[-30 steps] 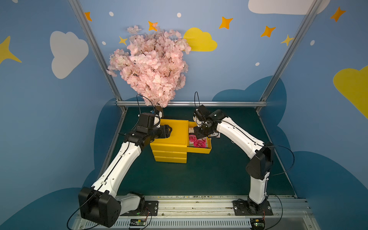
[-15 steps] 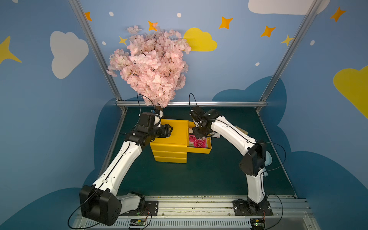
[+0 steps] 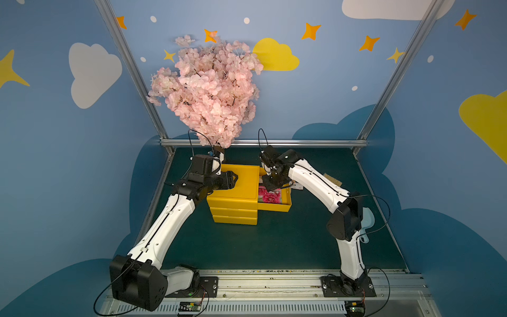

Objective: Take the seed bags out of the drawer
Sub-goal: Adjust the seed packet in the drawer, then pick up the seed packet from the drawer.

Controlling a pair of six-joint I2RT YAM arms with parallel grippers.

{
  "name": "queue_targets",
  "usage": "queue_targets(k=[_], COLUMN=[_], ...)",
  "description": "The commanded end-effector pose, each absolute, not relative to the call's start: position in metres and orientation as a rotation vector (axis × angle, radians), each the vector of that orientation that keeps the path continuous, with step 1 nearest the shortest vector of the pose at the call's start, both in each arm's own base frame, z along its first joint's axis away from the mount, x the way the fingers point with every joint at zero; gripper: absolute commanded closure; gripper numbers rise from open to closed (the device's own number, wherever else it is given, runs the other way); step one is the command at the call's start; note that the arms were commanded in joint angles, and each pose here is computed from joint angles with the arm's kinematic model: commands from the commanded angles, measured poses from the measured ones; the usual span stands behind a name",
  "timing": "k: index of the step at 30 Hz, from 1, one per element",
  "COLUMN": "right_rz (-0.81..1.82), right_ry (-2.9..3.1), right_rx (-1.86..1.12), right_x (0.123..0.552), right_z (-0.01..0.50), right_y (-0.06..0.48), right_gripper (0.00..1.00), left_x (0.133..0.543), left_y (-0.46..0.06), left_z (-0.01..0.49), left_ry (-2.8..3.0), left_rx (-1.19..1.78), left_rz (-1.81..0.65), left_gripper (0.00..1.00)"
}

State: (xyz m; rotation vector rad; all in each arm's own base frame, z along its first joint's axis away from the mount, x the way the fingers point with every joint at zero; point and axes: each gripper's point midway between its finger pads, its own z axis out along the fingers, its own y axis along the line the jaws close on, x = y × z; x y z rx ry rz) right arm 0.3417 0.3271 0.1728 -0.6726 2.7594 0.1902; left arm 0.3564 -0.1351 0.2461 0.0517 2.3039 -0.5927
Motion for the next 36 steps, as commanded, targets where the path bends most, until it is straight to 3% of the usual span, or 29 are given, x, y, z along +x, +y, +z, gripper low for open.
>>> queue_targets(k=[1, 9, 19, 26, 32, 36], right_rz=[0.402, 0.600, 0.615, 0.497, 0.443, 0.417], right_ry=[2.782, 2.749, 2.688, 2.720, 2.747, 2.761], right_rx=[-0.693, -0.622, -0.526, -0.462, -0.417, -0.399], right_x=[0.327, 0.333, 0.328, 0.327, 0.330, 0.334], right_z=[0.174, 0.193, 0.227, 0.217, 0.205, 0.198], right_y=[0.354, 0.365, 0.329, 0.308, 0.304, 0.304], right_gripper=[1.00, 1.00, 1.00, 0.79, 0.53, 0.47], left_x=[0.324, 0.324, 0.326, 0.327, 0.326, 0.325], left_y=[-0.123, -0.122, -0.124, -0.126, -0.129, -0.130], left_z=[0.177, 0.177, 0.175, 0.178, 0.178, 0.178], left_ry=[2.591, 2.591, 2.592, 2.583, 2.580, 2.579], left_rx=[-0.024, -0.030, -0.030, -0.025, -0.017, -0.016], left_rz=[-0.541, -0.534, -0.553, -0.569, -0.587, -0.595], left_gripper=[0.33, 0.33, 0.33, 0.33, 0.33, 0.33])
